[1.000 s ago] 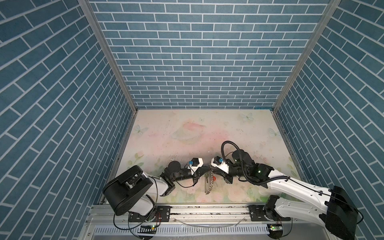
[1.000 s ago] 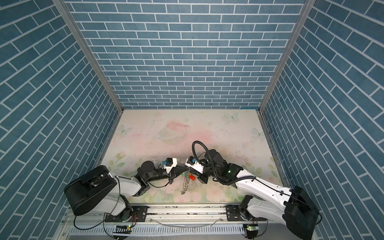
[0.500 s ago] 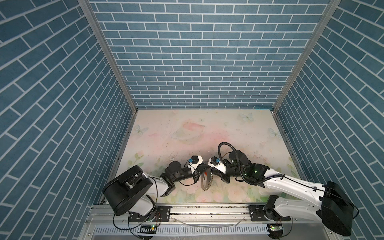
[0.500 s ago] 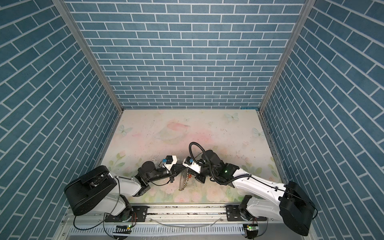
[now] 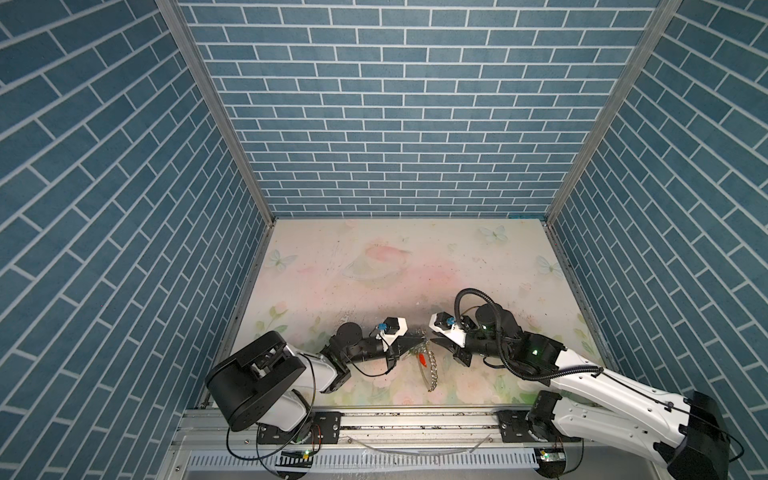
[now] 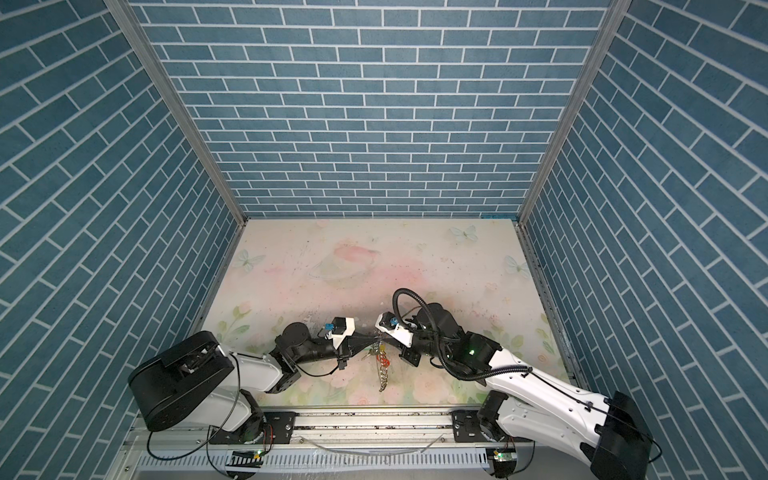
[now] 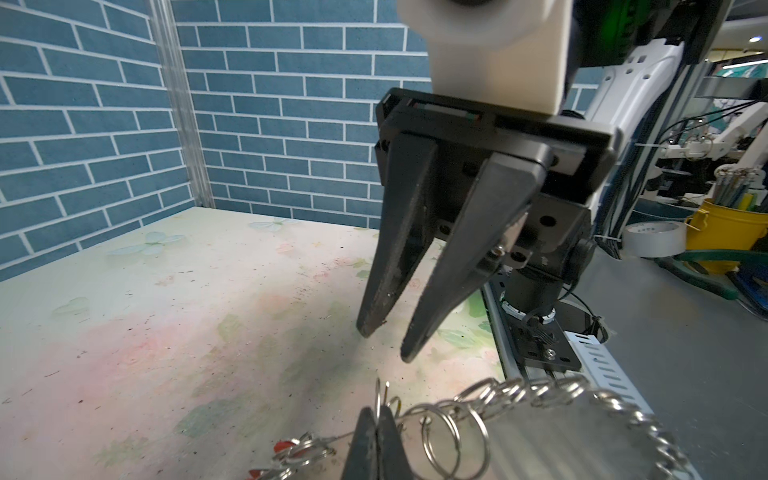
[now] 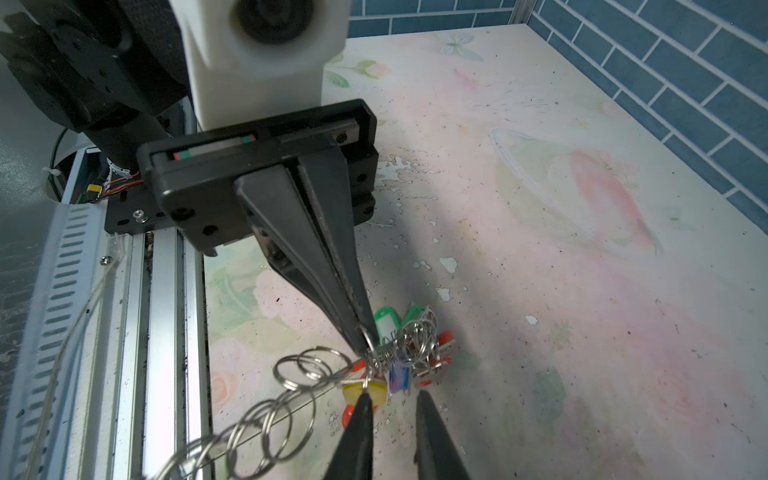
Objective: Put the keys on the keyring
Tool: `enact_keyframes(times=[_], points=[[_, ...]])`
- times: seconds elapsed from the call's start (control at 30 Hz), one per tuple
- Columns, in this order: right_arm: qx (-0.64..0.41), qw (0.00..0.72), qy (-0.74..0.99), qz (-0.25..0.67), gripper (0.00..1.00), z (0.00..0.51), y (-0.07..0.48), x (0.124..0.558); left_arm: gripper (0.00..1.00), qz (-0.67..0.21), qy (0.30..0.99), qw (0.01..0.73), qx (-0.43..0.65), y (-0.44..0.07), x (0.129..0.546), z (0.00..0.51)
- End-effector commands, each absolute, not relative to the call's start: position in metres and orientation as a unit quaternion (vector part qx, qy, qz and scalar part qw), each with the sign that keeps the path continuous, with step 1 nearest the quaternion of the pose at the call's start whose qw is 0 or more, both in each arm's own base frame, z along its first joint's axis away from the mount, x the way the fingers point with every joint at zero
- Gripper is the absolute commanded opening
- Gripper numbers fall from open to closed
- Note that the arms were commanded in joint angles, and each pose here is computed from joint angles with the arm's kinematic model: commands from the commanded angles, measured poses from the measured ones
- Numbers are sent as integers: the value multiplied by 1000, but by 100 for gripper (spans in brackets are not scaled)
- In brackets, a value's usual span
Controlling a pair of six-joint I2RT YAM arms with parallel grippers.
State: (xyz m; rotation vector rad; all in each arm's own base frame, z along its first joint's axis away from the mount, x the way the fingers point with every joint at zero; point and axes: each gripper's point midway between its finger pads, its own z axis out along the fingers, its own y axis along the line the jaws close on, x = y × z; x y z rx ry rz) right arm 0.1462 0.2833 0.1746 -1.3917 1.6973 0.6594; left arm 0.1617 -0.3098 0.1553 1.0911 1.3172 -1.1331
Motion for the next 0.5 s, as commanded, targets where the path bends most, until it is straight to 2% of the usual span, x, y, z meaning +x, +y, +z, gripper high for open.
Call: enact_keyframes(times=[0.0, 0.47], points=[[-566, 418, 661, 261, 21, 178, 283, 143, 0, -480, 497, 545, 475, -311, 152, 176], [-577, 389, 647, 311, 21, 169, 294, 128, 0, -485, 484, 543, 485, -311, 146, 179]])
